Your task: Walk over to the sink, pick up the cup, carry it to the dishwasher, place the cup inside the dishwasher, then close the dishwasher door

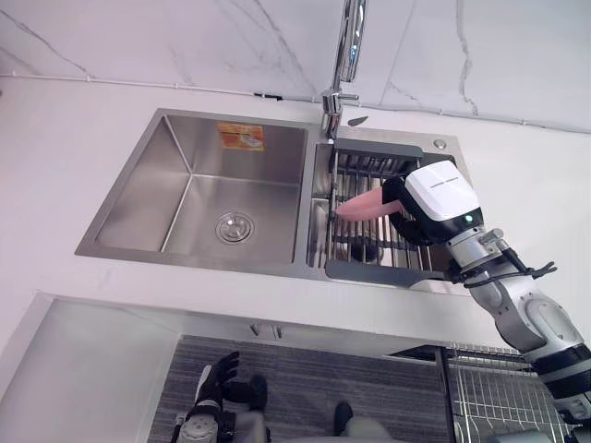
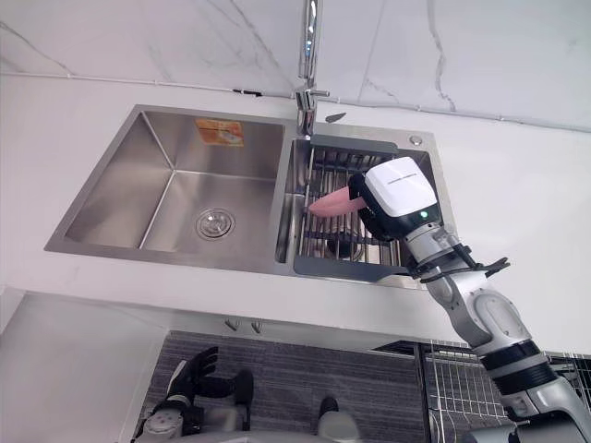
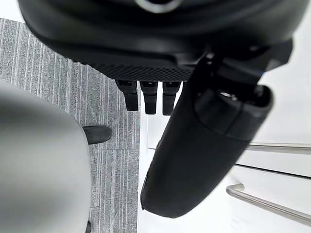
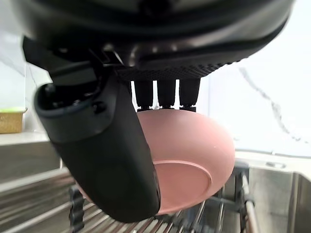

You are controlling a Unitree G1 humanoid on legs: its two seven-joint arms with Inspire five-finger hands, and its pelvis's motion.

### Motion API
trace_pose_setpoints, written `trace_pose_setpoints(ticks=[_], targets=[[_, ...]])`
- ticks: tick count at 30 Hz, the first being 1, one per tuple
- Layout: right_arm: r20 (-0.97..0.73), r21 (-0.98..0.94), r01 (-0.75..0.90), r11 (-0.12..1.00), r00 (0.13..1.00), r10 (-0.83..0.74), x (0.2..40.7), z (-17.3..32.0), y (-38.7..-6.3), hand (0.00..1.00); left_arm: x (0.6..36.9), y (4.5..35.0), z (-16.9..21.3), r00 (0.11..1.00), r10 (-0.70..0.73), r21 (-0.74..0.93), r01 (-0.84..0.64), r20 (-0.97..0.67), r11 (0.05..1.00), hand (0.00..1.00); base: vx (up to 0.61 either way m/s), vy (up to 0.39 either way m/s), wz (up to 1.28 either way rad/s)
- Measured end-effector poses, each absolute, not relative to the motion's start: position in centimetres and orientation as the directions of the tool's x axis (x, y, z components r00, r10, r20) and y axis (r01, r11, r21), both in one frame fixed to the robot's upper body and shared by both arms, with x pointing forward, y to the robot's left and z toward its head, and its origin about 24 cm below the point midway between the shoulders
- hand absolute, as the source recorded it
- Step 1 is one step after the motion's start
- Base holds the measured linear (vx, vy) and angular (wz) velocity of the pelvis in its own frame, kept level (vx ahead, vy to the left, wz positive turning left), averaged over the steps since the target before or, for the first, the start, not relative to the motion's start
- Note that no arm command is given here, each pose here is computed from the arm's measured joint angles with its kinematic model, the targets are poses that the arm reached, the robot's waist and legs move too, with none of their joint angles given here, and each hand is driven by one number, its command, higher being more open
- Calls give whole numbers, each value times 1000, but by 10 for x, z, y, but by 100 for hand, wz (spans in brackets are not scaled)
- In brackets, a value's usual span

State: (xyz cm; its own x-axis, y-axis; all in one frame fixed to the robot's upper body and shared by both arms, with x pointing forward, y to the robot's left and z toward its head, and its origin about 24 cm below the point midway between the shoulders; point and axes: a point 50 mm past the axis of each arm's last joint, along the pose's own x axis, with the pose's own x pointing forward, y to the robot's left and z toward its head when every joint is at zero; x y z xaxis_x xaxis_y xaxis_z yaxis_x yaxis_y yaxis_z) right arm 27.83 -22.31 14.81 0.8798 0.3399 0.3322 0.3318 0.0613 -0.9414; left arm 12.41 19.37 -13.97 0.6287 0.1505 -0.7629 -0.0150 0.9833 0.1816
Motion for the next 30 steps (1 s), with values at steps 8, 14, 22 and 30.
trace_pose_setpoints(ticks=[8, 14, 22, 30], targets=[[561, -827, 527, 195, 796, 227, 266, 177, -227, 30, 118, 193, -144, 598, 150, 197, 13, -787, 980, 90, -27, -6, -9], [693, -690, 627, 360, 716, 81, 246, 187, -230, 30, 114, 192, -147, 579, 150, 196, 18, -802, 980, 90, -26, -6, -7], [692, -643, 639, 421, 721, -38, 227, 173, -236, 30, 111, 191, -149, 561, 149, 203, 35, -815, 979, 90, -41, 1, -8], [634, -658, 602, 451, 767, -98, 214, 151, -236, 30, 110, 191, -150, 554, 149, 204, 38, -819, 978, 90, -19, -6, -9]])
